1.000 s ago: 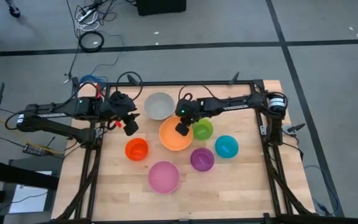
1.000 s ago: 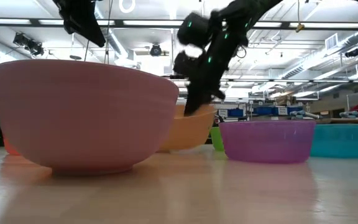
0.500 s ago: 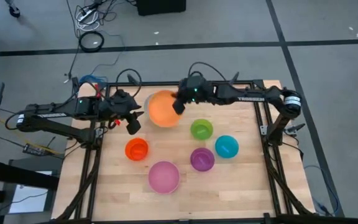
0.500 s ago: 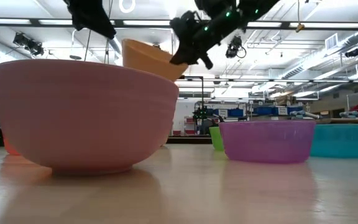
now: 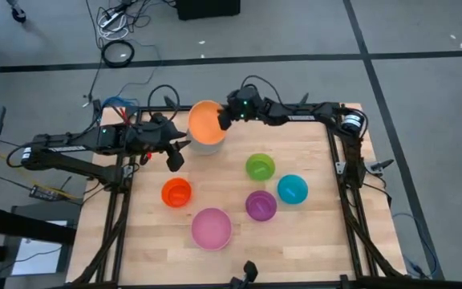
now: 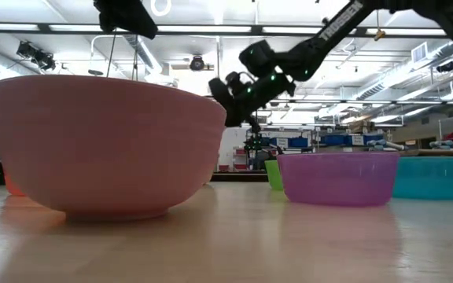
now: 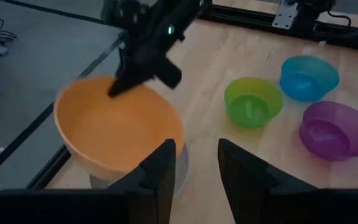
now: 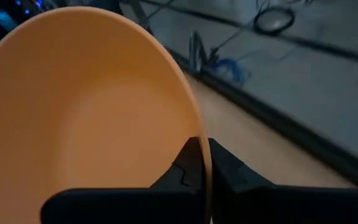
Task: Nest bowls inside each other
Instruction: Stack the light orange bowl on top of the grey bowl
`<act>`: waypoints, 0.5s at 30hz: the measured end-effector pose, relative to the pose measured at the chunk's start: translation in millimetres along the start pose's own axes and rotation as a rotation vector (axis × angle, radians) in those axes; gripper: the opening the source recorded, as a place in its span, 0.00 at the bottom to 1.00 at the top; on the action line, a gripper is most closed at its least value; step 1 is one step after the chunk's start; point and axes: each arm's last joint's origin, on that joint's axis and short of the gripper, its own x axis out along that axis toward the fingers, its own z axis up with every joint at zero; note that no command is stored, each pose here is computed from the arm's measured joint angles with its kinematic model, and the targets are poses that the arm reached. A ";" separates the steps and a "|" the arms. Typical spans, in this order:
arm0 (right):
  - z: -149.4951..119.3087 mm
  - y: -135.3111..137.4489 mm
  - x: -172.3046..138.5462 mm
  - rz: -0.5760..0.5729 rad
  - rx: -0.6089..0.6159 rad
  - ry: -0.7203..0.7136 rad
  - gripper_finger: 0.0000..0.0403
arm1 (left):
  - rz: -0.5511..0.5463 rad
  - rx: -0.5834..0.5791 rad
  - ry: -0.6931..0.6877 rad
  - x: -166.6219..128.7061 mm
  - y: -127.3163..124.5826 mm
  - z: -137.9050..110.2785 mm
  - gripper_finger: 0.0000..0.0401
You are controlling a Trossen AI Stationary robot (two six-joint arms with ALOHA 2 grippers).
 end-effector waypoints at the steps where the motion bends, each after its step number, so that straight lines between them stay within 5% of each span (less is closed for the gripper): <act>1: -3.4 -0.4 2.8 0.007 0.002 0.012 0.00 | -0.001 0.005 -0.004 0.0 -0.1 0.4 0.32; 15: -4.1 19.2 3.1 -0.028 -0.079 0.154 0.39 | -0.001 0.010 -0.006 0.0 -0.1 0.6 0.32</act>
